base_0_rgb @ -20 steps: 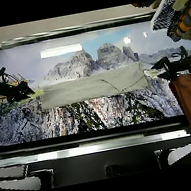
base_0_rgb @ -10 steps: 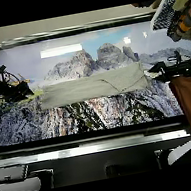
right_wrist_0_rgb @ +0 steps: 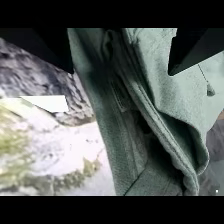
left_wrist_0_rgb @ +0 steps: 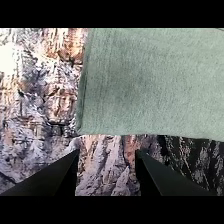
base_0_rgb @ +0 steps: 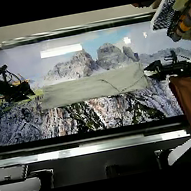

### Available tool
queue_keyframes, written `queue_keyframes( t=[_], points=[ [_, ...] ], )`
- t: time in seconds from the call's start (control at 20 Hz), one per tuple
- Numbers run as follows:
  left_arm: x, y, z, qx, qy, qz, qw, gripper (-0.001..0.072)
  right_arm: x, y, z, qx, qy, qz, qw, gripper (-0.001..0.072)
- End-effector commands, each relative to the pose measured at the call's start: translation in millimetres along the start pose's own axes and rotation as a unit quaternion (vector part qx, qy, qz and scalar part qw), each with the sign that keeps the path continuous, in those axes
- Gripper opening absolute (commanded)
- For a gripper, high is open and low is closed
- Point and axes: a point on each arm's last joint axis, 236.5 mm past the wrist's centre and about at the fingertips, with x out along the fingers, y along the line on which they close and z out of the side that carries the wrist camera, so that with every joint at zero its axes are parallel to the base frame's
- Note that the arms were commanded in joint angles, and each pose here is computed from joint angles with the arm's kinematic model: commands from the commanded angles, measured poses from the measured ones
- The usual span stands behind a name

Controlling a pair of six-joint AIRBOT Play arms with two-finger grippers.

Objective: Fold the clothes and pants, and hang the long-sleeved shirts on hangers.

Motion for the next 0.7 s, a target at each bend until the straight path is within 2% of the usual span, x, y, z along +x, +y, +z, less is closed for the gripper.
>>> queue_keyframes(
  t=[0.0, 0.1, 0.2, 0.3, 0.4, 0.45, 0.5, 0.55, 0.6, 0.65],
  points=[
    [-0.2, -0.5, -0.1, 0.001, 0.0, 0.0, 1.0, 0.0406, 24.4, -5.3, -13.5, -0.006, 0.024, -0.032, 0.999, 0.0672],
    [-0.2, -0.5, -0.2, 0.001, 0.0, 0.0, 1.0, 0.0406, 35.9, -9.6, -27.5, -0.013, 0.05, -0.055, 0.997, 0.0668],
    [-0.2, -0.5, -0.2, -0.002, 0.0, 0.0, 1.0, 0.0406, 46.0, -6.2, -38.4, -0.029, 0.069, -0.066, 0.995, 0.0628],
    [-0.2, -0.6, -0.9, -0.002, 0.001, -0.001, 1.0, 0.0406, 49.9, -5.0, -40.8, -0.031, 0.071, -0.073, 0.994, 0.0423],
    [-0.3, -0.7, -3.7, -0.002, 0.007, -0.001, 1.0, 0.0405, 45.2, -2.0, -38.5, -0.028, 0.066, -0.077, 0.994, 0.0164],
    [-0.3, -1.7, -5.3, -0.003, 0.011, -0.003, 1.0, 0.0379, 39.0, -0.7, -36.6, -0.033, 0.061, -0.089, 0.994, 0.0084],
    [-0.3, -3.8, -6.0, -0.003, 0.012, -0.007, 1.0, 0.0366, 31.3, 3.0, -34.2, -0.036, 0.054, -0.099, 0.993, 0.0043],
    [-0.2, -8.0, -6.3, -0.004, 0.013, -0.015, 1.0, 0.0364, 20.6, 7.2, -32.3, -0.036, 0.047, -0.114, 0.992, 0.0042],
    [0.5, -13.2, -6.8, -0.003, 0.013, -0.021, 1.0, 0.0296, 7.1, 10.7, -32.4, -0.041, 0.043, -0.135, 0.989, 0.0042],
    [2.9, -21.4, -7.8, -0.002, 0.014, -0.027, 1.0, 0.0075, -6.6, 13.6, -34.8, -0.047, 0.043, -0.155, 0.986, 0.0042]
  ],
)
